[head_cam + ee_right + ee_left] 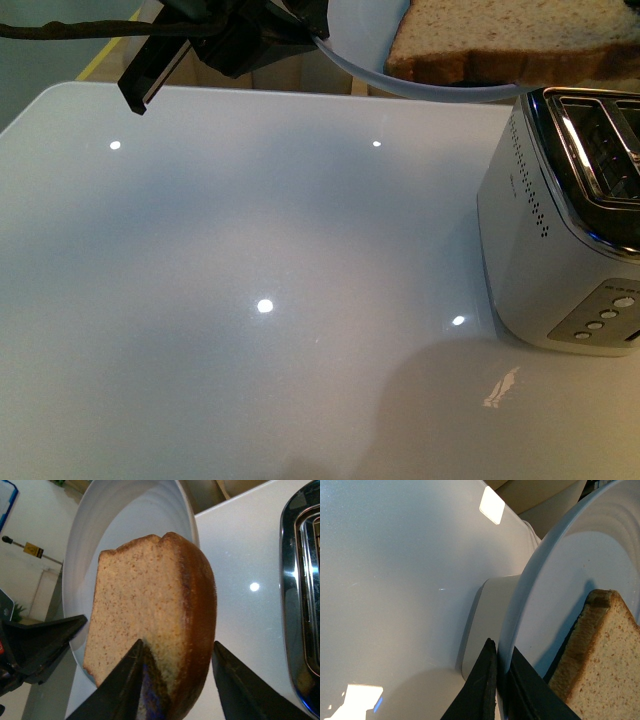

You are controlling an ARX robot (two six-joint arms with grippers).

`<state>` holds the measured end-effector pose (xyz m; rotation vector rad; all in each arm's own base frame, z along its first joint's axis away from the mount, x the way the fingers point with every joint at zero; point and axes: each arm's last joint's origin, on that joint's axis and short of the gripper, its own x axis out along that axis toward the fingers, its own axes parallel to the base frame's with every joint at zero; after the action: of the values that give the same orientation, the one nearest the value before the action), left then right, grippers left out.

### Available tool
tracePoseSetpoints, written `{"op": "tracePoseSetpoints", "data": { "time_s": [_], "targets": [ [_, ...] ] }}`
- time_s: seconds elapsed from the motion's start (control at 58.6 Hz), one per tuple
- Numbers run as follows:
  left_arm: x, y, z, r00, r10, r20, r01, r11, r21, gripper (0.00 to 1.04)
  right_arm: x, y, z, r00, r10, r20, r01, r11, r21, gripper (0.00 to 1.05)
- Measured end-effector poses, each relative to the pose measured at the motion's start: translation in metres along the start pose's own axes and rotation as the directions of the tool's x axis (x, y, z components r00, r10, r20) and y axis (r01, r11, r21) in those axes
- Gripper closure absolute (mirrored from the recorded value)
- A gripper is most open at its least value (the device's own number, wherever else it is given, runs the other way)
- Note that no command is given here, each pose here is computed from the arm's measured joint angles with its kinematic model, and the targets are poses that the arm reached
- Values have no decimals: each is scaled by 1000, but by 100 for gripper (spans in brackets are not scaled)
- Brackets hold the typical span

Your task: Left arm holds plate, right arm toasts bread

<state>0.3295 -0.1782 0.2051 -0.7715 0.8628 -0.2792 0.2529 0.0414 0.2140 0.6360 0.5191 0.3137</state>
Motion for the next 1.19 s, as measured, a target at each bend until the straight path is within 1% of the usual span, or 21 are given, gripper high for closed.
{"op": "tracePoseSetpoints", "data": {
  "time_s": [0.102, 0.222, 0.324, 0.375, 0.478, 0.546, 0.58, 0.666, 0.717, 0.734, 0.802, 0.87, 0.887, 0.904, 0.922, 0.956, 0.973, 0.99, 1.024, 1.092, 1.195],
  "targets": [
    [0, 0, 0, 1000, 0, 0, 0, 1000, 0, 102, -1, 4, 2, 1000, 6, 6, -7, 1000, 8, 88],
    [0, 0, 0, 1000, -1, -1, 1, 1000, 0, 102, -9, 11, 9, 999, 22, 30, -22, 1000, 2, 102],
    [0, 0, 0, 1000, -1, -1, 1, 1000, 0, 102, -20, 21, 19, 996, 53, 69, -52, 999, -15, 102],
    [0, 0, 0, 1000, -1, -1, 1, 1000, 0, 102, -32, 30, 30, 990, 82, 111, -78, 996, -41, 102],
    [0, 0, 0, 1000, -1, -1, 1, 1000, 0, 102, -55, 44, 53, 975, 86, 207, -65, 992, -106, 102],
    [0, 0, 0, 1000, -1, -1, 1, 1000, 0, 102, -73, 50, 68, 958, 55, 282, -9, 987, -163, 102],
    [0, 0, 0, 1000, -1, -1, 1, 1000, 0, 102, -83, 53, 76, 945, 29, 325, 39, 979, -199, 102],
    [0, 0, 0, 1000, -1, -1, 1, 1000, 0, 102, -94, 54, 84, 918, -29, 396, 142, 955, -261, 102],
    [0, 0, 0, 1000, -1, -2, 1, 1000, 0, 102, -96, 53, 85, 903, -68, 425, 218, 924, -314, 102],
    [0, 0, 0, 1000, -1, -2, 1, 1000, 0, 102, -96, 52, 84, 897, -85, 434, 253, 904, -345, 102],
    [0, 0, 0, 1000, -1, -2, 1, 1000, 0, 102, -91, 45, 82, 876, -155, 456, 358, 843, -402, 102],
    [0, 0, 0, 1000, -2, -3, 2, 1000, 0, 102, -81, 36, 76, 868, -223, 444, 429, 786, -445, 102],
    [0, 0, 0, 1000, -2, -3, 2, 1000, 0, 102, -76, 33, 73, 862, -245, 443, 453, 764, -459, 102],
    [0, 0, 0, 1000, -2, -3, 2, 1000, 0, 102, -74, 31, 72, 860, -255, 443, 462, 757, -462, 102],
    [0, 0, 0, 1000, -2, -2, 2, 1000, -1, 102, -70, 28, 69, 854, -272, 443, 484, 729, -484, 102],
    [0, 0, 0, 1000, -1, -2, 1, 1000, 0, 102, -63, 25, 66, 849, -294, 440, 505, 696, -510, 102],
    [0, 0, 0, 1000, -1, -2, 1, 1000, -1, 102, -60, 23, 65, 848, -299, 438, 509, 690, -514, 102],
    [0, 0, 0, 1000, -1, -2, 1, 1000, -1, 102, -56, 21, 63, 846, -311, 433, 519, 667, -535, 102],
    [0, 0, 0, 1000, -1, -2, 1, 1000, -1, 102, -49, 18, 60, 842, -327, 429, 532, 639, -556, 102],
    [0, 0, 0, 1000, -3, -4, 3, 1000, 0, 102, -39, 14, 56, 838, -357, 413, 544, 603, -583, 102],
    [0, 0, 0, 1000, -3, -4, 3, 1000, 0, 102, -27, 11, 51, 832, -389, 395, 555, 570, -606, 102]
  ]
}}
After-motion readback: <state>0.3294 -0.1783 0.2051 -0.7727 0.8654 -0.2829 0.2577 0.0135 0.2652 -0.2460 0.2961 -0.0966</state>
